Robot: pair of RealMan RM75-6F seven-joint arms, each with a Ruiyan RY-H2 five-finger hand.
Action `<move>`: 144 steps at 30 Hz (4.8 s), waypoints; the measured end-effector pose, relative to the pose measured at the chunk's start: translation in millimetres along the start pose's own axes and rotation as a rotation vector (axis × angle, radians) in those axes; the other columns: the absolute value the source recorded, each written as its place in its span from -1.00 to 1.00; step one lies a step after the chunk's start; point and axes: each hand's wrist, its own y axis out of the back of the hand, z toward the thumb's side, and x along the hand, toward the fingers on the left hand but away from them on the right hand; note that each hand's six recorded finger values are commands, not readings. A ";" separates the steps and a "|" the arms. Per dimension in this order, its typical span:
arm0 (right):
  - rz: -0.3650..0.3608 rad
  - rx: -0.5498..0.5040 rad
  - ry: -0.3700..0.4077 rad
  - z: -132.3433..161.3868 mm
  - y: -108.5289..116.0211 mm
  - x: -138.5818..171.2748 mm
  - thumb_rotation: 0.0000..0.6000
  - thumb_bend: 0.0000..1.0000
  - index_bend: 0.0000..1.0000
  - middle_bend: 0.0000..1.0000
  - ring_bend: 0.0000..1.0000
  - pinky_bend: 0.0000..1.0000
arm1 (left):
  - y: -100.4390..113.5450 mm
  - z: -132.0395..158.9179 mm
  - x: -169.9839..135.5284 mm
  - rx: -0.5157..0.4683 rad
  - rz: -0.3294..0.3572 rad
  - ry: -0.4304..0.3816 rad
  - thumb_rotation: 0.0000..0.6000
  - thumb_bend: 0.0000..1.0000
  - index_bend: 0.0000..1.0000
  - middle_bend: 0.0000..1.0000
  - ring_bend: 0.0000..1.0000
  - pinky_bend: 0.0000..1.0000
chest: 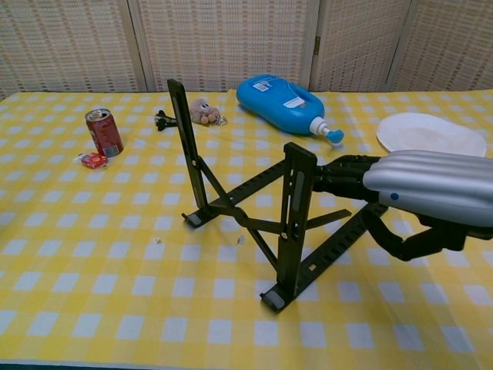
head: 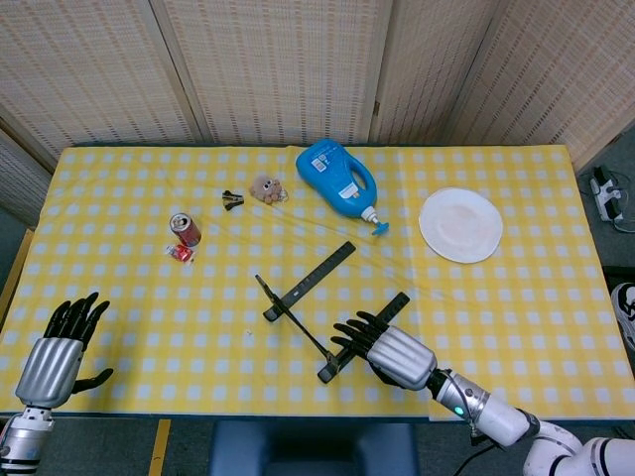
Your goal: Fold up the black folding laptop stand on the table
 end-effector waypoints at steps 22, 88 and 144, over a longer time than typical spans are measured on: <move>0.066 0.149 -0.018 3.0 -26.6 4.5 1.00 0.84 -0.74 -0.62 -0.66 -1.00 | 0.0 3.5 -4.9 -0.002 -0.001 -0.009 1.00 -0.70 -0.88 -0.94 -0.93 -1.00; -0.042 0.161 -0.127 -16.6 12.8 36.3 1.00 0.84 -0.74 -0.62 -0.65 -1.00 | -28.6 48.8 129.4 -0.456 -0.257 -0.220 1.00 -0.25 -0.58 -0.75 -0.75 -1.00; -0.066 0.136 -0.193 -30.7 27.4 32.4 1.00 0.84 -0.74 -0.62 -0.65 -1.00 | -104.1 195.0 205.9 -0.809 -0.525 -0.351 1.00 -0.16 -0.04 -0.64 -0.73 -1.00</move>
